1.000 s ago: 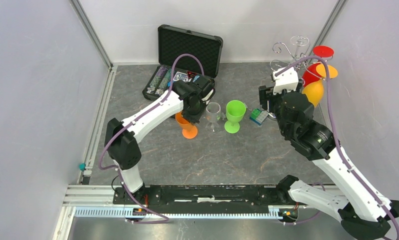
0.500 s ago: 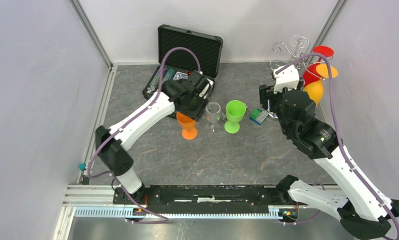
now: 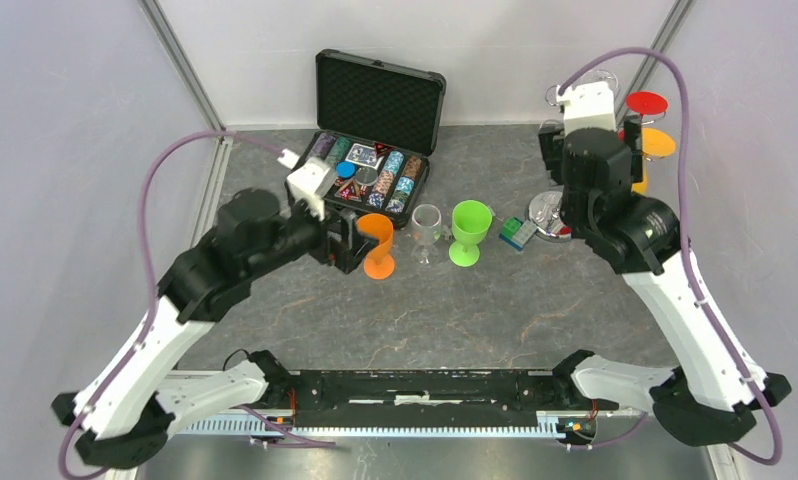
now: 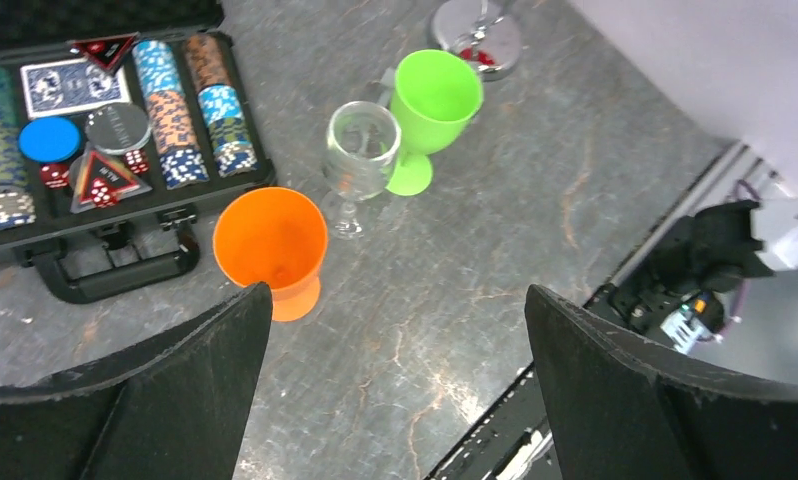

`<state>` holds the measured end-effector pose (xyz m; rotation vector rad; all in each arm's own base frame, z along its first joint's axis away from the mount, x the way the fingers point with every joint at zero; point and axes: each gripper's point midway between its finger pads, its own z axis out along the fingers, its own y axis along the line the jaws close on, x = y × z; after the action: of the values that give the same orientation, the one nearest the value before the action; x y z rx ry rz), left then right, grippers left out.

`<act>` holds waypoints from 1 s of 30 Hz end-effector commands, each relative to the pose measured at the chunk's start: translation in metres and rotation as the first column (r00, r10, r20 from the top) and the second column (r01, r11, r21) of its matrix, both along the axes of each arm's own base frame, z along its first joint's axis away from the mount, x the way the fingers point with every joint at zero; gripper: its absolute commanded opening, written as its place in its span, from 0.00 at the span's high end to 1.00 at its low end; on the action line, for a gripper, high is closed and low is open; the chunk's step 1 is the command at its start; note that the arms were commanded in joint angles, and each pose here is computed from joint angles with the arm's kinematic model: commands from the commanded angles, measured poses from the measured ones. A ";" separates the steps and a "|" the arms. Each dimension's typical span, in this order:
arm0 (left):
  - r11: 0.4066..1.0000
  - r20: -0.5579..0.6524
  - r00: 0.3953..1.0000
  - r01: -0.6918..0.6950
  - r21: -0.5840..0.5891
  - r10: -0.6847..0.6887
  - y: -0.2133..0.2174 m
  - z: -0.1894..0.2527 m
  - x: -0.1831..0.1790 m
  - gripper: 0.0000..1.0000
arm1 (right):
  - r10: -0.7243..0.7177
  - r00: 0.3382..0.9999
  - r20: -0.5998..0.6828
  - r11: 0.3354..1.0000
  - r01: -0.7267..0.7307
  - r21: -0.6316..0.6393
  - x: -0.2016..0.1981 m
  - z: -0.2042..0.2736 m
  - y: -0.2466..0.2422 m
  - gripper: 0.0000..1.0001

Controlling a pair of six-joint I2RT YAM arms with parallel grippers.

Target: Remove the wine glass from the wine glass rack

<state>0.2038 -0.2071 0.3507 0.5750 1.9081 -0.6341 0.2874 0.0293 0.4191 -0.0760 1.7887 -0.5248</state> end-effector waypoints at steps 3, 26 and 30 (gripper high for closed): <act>0.982 0.067 0.993 0.103 -0.156 -0.093 -0.006 0.014 -0.026 0.00 | -0.265 0.962 -0.064 0.958 0.255 -0.133 0.006 0.014 -0.064 0.16; 0.981 0.036 0.988 0.155 -0.118 -0.152 -0.015 -0.013 -0.028 0.00 | -0.403 0.866 -0.295 0.867 0.257 -0.427 0.080 -0.047 -0.117 0.50; 0.983 0.039 0.988 0.151 -0.103 -0.147 -0.015 -0.017 -0.025 0.00 | -0.445 0.850 -0.282 0.834 0.278 -0.476 0.080 -0.049 -0.122 0.57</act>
<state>0.1759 -0.2179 0.3262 0.6531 1.8495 -0.8021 0.3670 -0.0845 0.3603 -0.1692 2.1026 -1.1614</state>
